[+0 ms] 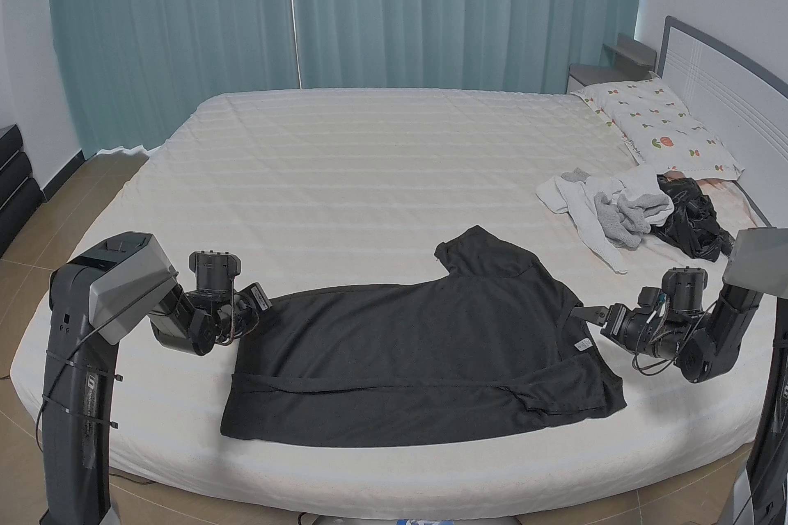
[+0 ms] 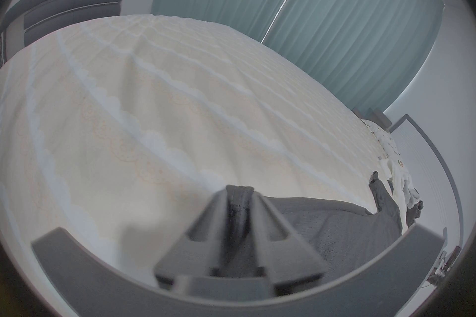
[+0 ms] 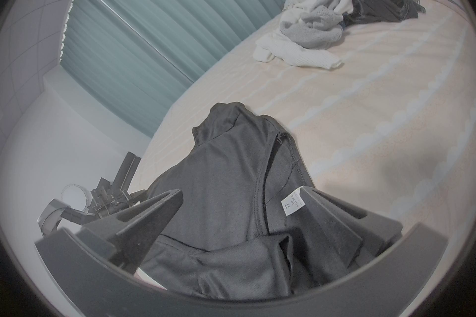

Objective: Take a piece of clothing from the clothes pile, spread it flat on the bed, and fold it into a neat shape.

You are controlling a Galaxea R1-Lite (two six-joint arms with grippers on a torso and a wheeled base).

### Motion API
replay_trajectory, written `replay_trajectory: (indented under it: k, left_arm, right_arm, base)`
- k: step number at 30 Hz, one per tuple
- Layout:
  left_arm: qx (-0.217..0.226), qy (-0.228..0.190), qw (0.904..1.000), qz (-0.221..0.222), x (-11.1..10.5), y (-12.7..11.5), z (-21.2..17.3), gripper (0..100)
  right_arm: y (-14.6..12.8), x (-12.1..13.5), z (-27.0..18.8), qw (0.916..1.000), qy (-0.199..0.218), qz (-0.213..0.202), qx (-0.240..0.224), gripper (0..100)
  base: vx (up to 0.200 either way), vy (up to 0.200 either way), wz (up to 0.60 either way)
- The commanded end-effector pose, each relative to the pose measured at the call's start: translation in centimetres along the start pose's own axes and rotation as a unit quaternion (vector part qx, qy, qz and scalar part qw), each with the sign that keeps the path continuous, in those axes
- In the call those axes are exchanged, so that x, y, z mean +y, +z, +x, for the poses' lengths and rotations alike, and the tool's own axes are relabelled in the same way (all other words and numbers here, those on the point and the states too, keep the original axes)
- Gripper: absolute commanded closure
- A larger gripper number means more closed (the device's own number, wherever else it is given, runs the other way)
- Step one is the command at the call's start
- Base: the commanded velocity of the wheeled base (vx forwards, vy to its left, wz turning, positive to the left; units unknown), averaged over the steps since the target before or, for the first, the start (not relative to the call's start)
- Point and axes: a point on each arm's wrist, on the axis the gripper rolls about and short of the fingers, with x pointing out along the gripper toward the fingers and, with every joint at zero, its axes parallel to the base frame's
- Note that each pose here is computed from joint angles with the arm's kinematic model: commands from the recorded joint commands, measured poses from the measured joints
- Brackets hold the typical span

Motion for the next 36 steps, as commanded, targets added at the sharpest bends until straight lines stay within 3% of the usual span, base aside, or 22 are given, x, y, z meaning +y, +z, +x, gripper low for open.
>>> replay_trajectory:
  k: [1, 10, 19, 25, 30, 36]
  left_arm:
    - [-0.025, 0.002, 0.9997, 0.001, -0.1, 0.1, -0.2, 100]
    - [-0.088, 0.021, 0.9959, 0.001, -0.3, 0.4, -0.6, 100]
    - [-0.088, 0.015, 0.996, -0.002, -0.8, 0.4, -1.0, 100]
    - [-0.08, 0.017, 0.9966, -0.003, -0.6, 0.2, -1.6, 100]
    - [-0.078, 0.018, 0.9968, -0.003, -0.4, -0.2, -1.8, 100]
    - [-0.073, 0.02, 0.9971, -0.004, -0.2, -0.6, -2.0, 100]
  right_arm:
    - [1.5, 1.8, 2.4, 0.9999, 0.0, -0.013, 0.001, 0]
    - [0.6, 2.8, 5.5, 0.9996, 0.002, -0.028, 0.007, 0]
    - [2.4, 3.2, 7.7, 0.9989, -0.008, -0.038, -0.026, 0]
    - [4.7, 3.6, 10.4, 0.9974, -0.047, -0.041, -0.035, 0]
    - [4.6, 4.2, 14.5, 0.9893, -0.084, -0.115, -0.033, 0]
    - [5.2, 4.6, 17.5, 0.9848, -0.114, -0.126, -0.035, 0]
  base:
    - [0.0, 0.0, 0.0]
    - [0.0, 0.0, 0.0]
    - [0.0, 0.0, 0.0]
    - [0.0, 0.0, 0.0]
    - [0.0, 0.0, 0.0]
    - [0.0, 0.0, 0.0]
